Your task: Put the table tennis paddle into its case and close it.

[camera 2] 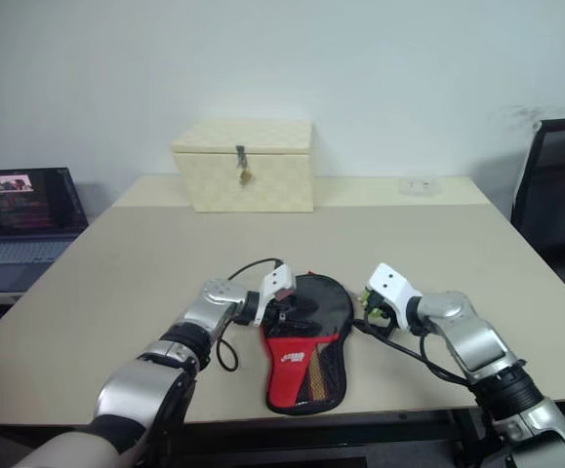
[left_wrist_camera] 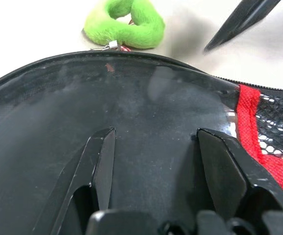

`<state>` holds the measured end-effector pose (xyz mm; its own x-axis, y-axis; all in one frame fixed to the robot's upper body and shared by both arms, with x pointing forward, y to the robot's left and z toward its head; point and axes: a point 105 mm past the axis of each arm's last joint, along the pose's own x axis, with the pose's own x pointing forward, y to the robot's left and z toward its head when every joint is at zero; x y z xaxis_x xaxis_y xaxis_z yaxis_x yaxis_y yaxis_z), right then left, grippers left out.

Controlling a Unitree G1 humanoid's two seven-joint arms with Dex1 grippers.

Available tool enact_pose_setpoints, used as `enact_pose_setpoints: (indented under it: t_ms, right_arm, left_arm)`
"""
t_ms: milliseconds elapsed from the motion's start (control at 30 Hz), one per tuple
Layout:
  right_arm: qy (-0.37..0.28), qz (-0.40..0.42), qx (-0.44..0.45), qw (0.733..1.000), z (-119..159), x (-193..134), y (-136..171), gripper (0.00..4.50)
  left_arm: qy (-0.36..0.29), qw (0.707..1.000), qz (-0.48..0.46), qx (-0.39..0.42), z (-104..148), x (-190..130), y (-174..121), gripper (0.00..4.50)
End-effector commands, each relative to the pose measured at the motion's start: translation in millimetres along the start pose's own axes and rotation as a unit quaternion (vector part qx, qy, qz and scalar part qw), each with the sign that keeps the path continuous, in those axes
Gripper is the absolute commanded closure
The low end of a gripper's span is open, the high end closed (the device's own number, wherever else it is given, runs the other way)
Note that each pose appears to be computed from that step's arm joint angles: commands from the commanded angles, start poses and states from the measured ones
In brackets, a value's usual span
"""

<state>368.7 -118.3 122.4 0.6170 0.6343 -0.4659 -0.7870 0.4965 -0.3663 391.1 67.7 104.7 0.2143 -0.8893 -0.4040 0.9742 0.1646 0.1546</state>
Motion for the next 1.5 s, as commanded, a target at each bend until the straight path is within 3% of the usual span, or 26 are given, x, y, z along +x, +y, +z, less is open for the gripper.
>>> enact_pose_setpoints:
  t_ms: [33, 200, 300, 700, 1000, 1500]
  right_arm:
    - [0.003, -0.023, -0.023, 0.999, 1, 3, -16, 0.0]
    - [0.035, -0.042, -0.003, 0.999, -17, 7, -28, 0.0]
    - [0.038, -0.046, 0.006, 0.998, -20, 7, -30, 0.52]
    - [0.047, -0.053, -0.018, 0.997, -18, -3, -35, 4.48]
    - [0.041, -0.045, -0.033, 0.998, -6, -25, -31, 4.48]
    - [0.065, 0.058, -0.013, 0.996, -11, -76, 30, 4.48]
  left_arm:
    - [-0.009, 1.0, 0.002, 0.008, 5, -2, 1, 1.65]
    - [-0.007, 1.0, 0.001, 0.008, 4, -3, 1, 1.65]
    - [-0.003, 1.0, -0.002, 0.009, 2, -3, 0, 1.62]
    - [0.019, 0.999, -0.025, 0.012, -9, 5, -11, 1.62]
    - [0.047, 0.997, -0.056, 0.015, -28, 6, -23, 1.62]
    - [0.058, 0.997, -0.051, -0.008, -40, 11, -28, 1.62]
